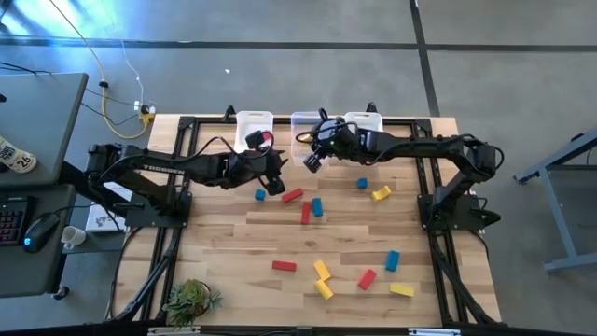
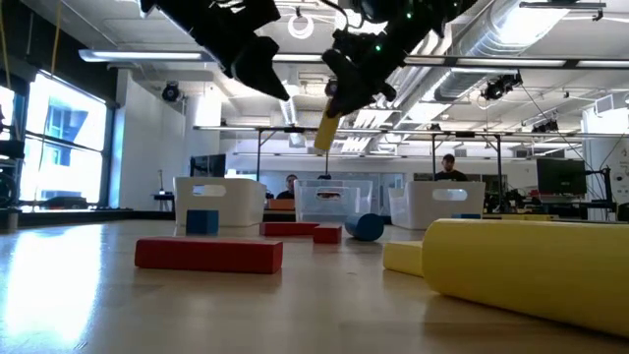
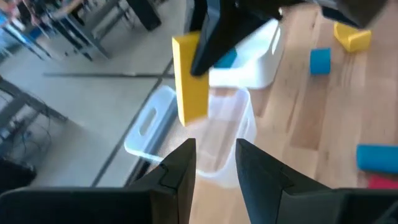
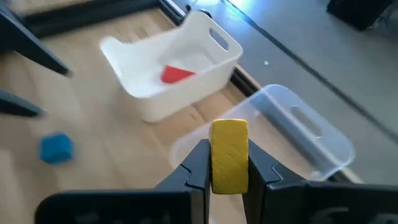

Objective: Sort & place blocks by color
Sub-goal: Put the yellow block into the transparent bin

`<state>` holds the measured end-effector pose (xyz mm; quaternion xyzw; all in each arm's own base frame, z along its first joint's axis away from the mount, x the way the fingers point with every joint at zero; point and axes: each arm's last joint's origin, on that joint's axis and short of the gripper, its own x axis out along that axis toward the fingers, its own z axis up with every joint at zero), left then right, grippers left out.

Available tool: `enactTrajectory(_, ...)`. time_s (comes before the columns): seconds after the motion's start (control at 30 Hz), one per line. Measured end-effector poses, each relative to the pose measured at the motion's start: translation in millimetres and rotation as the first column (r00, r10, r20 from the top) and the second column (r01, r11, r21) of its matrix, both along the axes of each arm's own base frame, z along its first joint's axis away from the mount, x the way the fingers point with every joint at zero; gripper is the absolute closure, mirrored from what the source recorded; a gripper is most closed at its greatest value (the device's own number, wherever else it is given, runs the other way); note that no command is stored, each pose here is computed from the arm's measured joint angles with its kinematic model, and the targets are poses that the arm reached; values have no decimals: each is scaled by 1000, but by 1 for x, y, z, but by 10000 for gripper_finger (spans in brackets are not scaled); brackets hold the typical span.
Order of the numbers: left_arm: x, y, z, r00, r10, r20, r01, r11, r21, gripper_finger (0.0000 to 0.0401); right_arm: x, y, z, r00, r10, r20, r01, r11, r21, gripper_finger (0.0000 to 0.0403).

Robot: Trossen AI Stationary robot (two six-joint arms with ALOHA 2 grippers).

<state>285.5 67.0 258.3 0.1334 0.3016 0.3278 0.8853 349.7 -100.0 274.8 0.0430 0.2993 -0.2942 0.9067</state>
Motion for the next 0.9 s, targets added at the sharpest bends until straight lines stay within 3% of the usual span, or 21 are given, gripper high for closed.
enactTrajectory(0.3, -8, -5, -15, 1000, 15, -20, -20, 967, -254, 300, -14, -25, -26, 998, 3, -61, -5, 999, -41, 372)
enactTrajectory(0.57, -16, -11, -25, 997, 64, -46, -79, 860, -504, 300, -22, -37, -46, 998, -21, 67, 18, 999, 43, 371)
enactTrajectory(0.7, -21, -16, -30, 991, 81, -108, -127, 828, -547, 300, -28, -39, -60, 991, -59, 117, 47, 994, 98, 371)
enactTrajectory(0.9, -22, -22, -35, 987, 68, -149, -139, 827, -544, 300, -34, -39, -74, 974, -92, 206, 56, 983, 177, 371)
